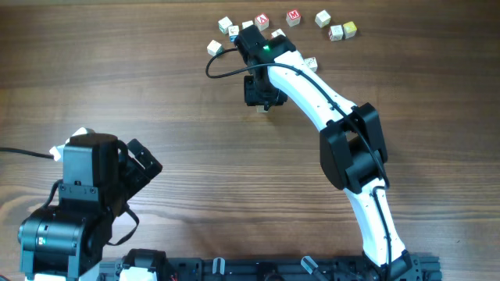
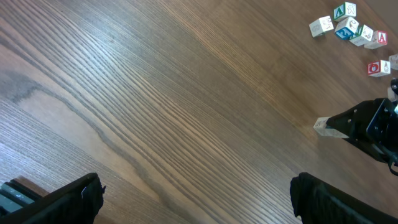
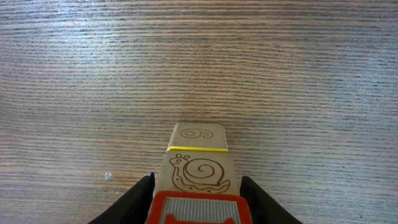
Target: Form a tower
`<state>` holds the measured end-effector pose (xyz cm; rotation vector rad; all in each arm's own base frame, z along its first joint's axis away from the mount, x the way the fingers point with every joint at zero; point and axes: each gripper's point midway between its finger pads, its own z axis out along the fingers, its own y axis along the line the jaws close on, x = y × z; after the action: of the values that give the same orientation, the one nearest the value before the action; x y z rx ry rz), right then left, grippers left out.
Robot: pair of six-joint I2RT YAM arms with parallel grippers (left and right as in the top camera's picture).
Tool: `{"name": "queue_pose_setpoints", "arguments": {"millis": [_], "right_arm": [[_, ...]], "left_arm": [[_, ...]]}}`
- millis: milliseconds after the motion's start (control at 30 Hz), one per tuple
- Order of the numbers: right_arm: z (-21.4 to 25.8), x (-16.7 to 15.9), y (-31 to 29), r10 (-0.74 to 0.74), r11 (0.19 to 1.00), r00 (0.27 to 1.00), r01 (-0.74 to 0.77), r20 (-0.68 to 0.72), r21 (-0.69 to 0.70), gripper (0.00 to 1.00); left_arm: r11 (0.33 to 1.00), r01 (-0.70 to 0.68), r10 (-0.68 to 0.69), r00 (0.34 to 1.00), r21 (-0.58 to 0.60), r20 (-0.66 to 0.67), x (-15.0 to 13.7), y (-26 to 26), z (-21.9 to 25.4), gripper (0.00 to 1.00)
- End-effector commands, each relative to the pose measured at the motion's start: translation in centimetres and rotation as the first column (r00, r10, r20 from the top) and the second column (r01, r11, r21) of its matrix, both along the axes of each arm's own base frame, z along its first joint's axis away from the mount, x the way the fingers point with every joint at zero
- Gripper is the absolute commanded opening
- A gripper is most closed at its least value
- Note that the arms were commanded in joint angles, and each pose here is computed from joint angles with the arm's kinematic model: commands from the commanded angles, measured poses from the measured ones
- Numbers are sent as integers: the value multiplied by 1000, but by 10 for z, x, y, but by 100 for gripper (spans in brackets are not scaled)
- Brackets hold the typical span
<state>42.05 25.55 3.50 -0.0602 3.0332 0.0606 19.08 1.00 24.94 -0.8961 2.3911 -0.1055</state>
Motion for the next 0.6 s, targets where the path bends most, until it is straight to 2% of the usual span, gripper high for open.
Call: {"name": "queue_pose_setpoints", "arguments": {"millis": [0, 33, 167, 267, 333, 400, 567], "right_arm": [[-14, -1, -4, -13, 1000, 1000, 12, -16, -25, 49], [-14, -1, -4, -13, 1000, 1000, 12, -16, -25, 67], [-13, 0, -3, -13, 1000, 1000, 13, -13, -23, 87], [-13, 1, -3, -12, 1000, 1000, 12, -10, -21, 92], [-13, 1, -2, -9, 1000, 1000, 9, -10, -21, 92], [-13, 1, -2, -8, 1000, 1000, 8, -10, -21, 99], [-13, -1, -3, 4, 1000, 1000, -5, -15, -26, 100]], "left_arm": [[1000, -12, 12, 1000, -6, -2, 0, 1, -1, 100], [1000, -12, 12, 1000, -6, -2, 0, 1, -1, 100], [1000, -12, 12, 1000, -6, -2, 0, 1, -1, 100], [1000, -12, 12, 1000, -6, -2, 0, 1, -1, 100], [1000, -12, 12, 1000, -6, -2, 0, 1, -1, 100], [1000, -12, 12, 1000, -6, -2, 0, 1, -1, 100], [1000, -12, 12, 1000, -6, -2, 0, 1, -1, 100]]}}
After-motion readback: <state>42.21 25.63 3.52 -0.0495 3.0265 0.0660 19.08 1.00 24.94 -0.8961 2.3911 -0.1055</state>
